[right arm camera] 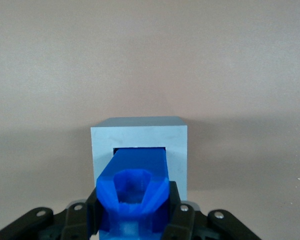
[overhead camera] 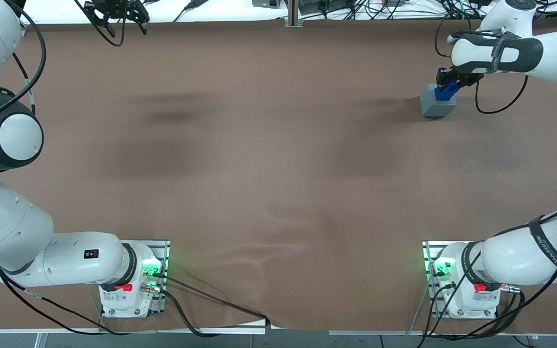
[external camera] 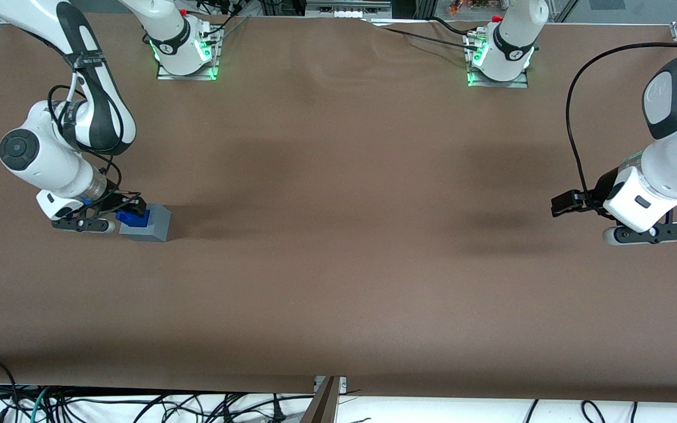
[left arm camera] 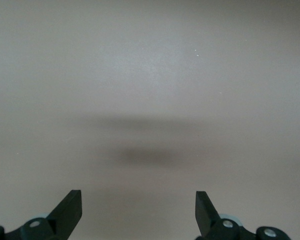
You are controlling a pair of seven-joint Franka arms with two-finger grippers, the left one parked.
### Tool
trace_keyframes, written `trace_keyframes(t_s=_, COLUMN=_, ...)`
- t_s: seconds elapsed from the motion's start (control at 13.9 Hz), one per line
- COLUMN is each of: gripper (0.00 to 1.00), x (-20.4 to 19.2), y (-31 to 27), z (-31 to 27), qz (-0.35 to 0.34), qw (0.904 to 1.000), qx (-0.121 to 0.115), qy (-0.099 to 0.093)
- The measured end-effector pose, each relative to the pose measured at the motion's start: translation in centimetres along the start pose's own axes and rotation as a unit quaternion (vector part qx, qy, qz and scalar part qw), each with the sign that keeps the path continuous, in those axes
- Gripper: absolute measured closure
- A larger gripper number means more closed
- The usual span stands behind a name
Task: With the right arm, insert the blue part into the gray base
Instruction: 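Lower the blue block into the gray base's hole, aligning it, then open the right gripper to release the blue block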
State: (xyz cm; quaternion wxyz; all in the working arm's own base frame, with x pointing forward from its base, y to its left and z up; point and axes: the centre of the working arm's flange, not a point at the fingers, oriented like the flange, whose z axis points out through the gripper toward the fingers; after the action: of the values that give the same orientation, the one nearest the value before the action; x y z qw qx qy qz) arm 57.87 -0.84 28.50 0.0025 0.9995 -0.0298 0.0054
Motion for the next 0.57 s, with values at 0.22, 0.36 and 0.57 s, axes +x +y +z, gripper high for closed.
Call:
trace_keyframes(t_s=0.22, gripper=0.25, x=-0.1, y=0.0, z=1.2, qz=-0.001, qw=1.0000, qx=-0.001, qy=-0.008)
trace_keyframes(t_s=0.36, gripper=0.04, x=0.1, y=0.0, z=0.9, qz=-0.001, qw=1.0000, qx=-0.001, qy=-0.001)
trace_keyframes(t_s=0.57, gripper=0.00, x=0.8, y=-0.1, z=-2.2, qz=-0.001, qw=0.9999, qx=0.002, qy=0.013)
